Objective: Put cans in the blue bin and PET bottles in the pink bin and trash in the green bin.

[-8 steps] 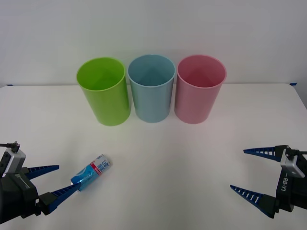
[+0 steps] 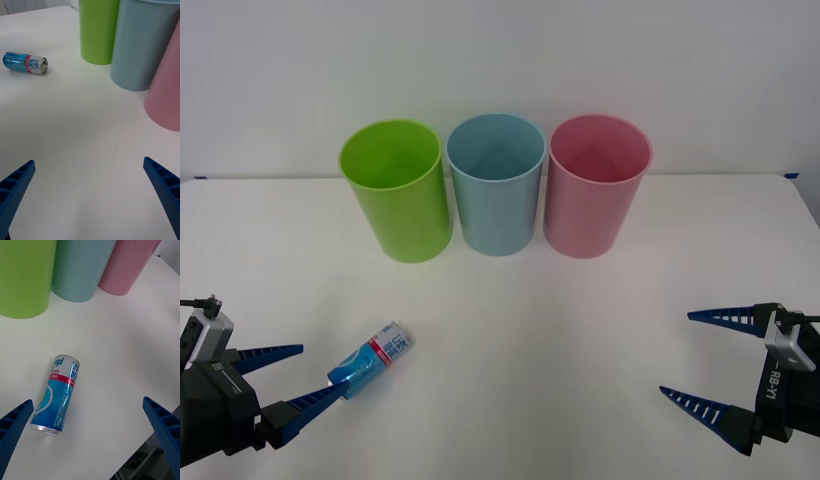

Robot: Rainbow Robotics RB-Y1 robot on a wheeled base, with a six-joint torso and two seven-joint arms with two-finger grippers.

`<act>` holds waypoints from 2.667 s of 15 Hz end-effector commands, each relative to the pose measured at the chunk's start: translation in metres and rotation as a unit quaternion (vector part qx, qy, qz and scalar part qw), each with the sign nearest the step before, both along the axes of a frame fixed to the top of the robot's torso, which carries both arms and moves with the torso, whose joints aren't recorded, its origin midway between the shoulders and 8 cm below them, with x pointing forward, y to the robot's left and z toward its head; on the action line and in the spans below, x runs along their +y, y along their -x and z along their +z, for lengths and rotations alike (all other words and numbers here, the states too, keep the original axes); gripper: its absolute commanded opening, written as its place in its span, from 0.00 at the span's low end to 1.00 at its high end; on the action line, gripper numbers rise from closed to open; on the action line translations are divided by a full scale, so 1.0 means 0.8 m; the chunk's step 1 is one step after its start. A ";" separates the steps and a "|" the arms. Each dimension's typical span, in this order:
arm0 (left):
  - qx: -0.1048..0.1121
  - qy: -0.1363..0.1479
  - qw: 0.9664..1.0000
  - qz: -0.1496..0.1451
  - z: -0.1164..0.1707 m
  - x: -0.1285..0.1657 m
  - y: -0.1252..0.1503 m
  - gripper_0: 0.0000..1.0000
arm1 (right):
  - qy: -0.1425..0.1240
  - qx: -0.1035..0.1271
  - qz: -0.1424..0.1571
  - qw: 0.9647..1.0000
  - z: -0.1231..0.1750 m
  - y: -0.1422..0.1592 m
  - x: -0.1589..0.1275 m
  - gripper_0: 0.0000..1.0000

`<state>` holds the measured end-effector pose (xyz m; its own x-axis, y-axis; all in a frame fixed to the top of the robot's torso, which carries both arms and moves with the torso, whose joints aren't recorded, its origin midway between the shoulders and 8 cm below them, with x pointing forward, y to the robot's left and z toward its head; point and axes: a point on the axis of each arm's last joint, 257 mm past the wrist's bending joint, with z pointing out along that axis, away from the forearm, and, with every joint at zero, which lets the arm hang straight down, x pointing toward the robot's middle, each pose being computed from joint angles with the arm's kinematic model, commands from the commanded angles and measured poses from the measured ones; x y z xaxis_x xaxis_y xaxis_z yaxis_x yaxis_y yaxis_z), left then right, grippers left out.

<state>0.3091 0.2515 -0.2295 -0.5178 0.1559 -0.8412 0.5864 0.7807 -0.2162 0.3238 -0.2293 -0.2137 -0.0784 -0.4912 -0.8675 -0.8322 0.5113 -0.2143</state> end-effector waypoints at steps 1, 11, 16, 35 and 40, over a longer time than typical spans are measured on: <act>0.000 0.000 1.000 0.000 0.000 0.000 0.000 1.00 | 0.000 0.000 0.000 1.000 0.000 0.000 0.000 1.00; -0.025 -0.058 0.998 -0.004 -0.013 -0.009 -0.002 1.00 | 0.000 0.000 0.000 1.000 0.000 0.000 0.000 1.00; 0.003 -0.094 0.995 0.026 -0.018 -0.015 -0.017 1.00 | 0.000 0.000 0.000 1.000 0.000 0.000 0.000 1.00; 0.097 -0.240 0.966 -0.003 -0.056 -0.011 -0.051 1.00 | 0.000 0.000 0.000 1.000 0.000 0.000 0.000 1.00; 0.103 -0.258 0.960 -0.024 -0.081 -0.026 -0.065 1.00 | 0.000 0.000 0.000 1.000 0.000 0.000 0.000 1.00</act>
<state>0.3597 0.2330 -0.2920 -0.6504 0.5451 -0.5290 0.6047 0.7930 0.0737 0.3238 -0.2293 -0.2138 -0.0785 -0.4912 -0.8675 -0.8322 0.5114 -0.2142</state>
